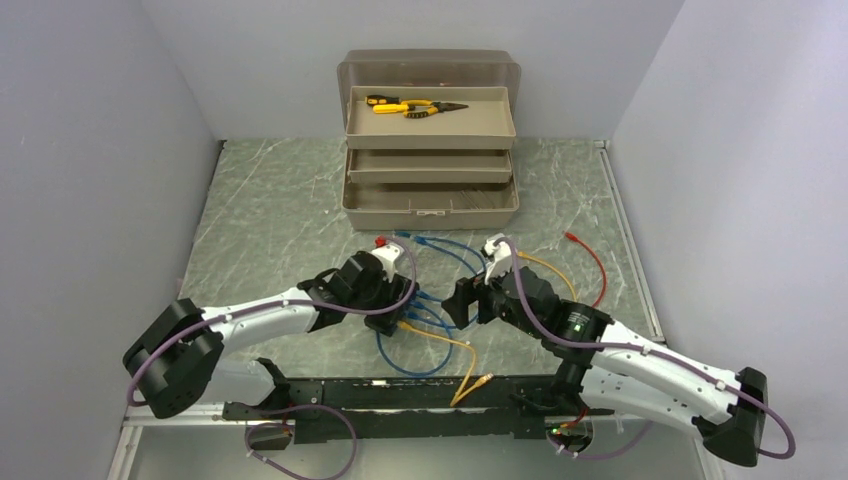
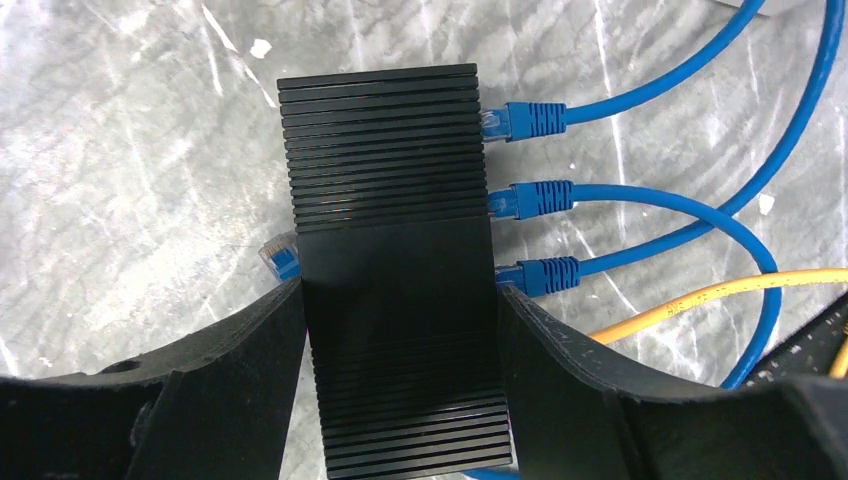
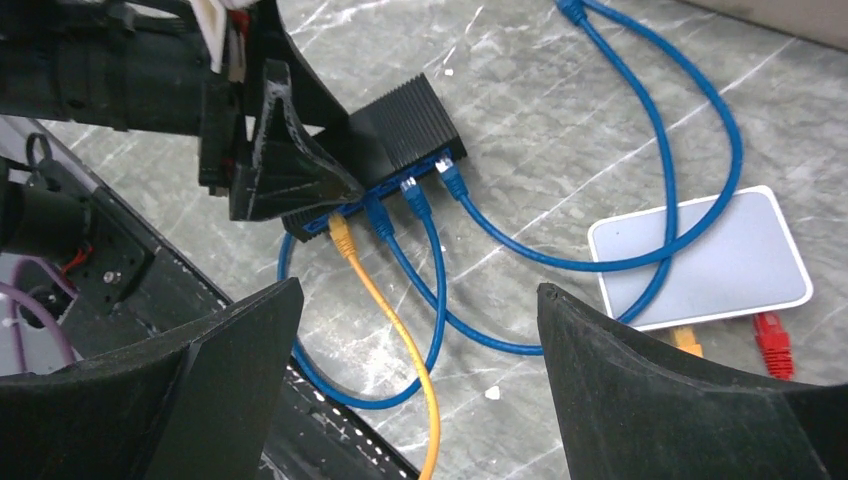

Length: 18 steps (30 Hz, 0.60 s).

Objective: Pull the plug from the switch port
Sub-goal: Adjust the switch port at the center of the board.

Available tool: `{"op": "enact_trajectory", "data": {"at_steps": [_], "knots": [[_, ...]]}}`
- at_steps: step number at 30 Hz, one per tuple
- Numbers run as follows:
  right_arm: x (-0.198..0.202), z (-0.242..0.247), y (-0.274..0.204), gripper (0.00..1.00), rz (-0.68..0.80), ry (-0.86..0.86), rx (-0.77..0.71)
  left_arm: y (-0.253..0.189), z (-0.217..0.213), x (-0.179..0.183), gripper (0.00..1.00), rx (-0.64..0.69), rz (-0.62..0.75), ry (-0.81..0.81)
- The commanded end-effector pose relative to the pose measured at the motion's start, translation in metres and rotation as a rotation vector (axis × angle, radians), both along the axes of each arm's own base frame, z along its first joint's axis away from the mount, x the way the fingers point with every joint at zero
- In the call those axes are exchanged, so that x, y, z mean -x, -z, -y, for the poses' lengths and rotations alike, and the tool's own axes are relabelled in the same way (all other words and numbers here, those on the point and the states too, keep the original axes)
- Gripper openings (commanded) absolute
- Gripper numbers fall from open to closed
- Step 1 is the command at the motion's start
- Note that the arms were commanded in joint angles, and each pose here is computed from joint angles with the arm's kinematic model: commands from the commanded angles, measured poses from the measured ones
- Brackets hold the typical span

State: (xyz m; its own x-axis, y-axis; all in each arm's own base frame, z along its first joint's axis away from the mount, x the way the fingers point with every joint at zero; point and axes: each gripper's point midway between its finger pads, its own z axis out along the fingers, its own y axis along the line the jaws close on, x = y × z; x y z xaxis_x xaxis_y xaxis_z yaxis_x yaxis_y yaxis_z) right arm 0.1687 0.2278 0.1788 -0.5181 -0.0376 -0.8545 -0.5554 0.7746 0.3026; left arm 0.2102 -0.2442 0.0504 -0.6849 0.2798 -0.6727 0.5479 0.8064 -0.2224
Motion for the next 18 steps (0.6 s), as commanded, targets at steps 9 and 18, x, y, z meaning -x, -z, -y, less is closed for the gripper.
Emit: {"op": "enact_trajectory", "data": {"at_steps": [9, 18], "knots": [[-0.014, -0.021, 0.019, 0.91, -0.004, 0.028, -0.064, -0.012, -0.004, -0.034, 0.53, -0.022, 0.135, -0.114], [-0.026, -0.02, 0.032, 0.91, -0.042, 0.05, -0.071, -0.051, -0.017, -0.04, 0.98, 0.032, 0.209, -0.212]]}}
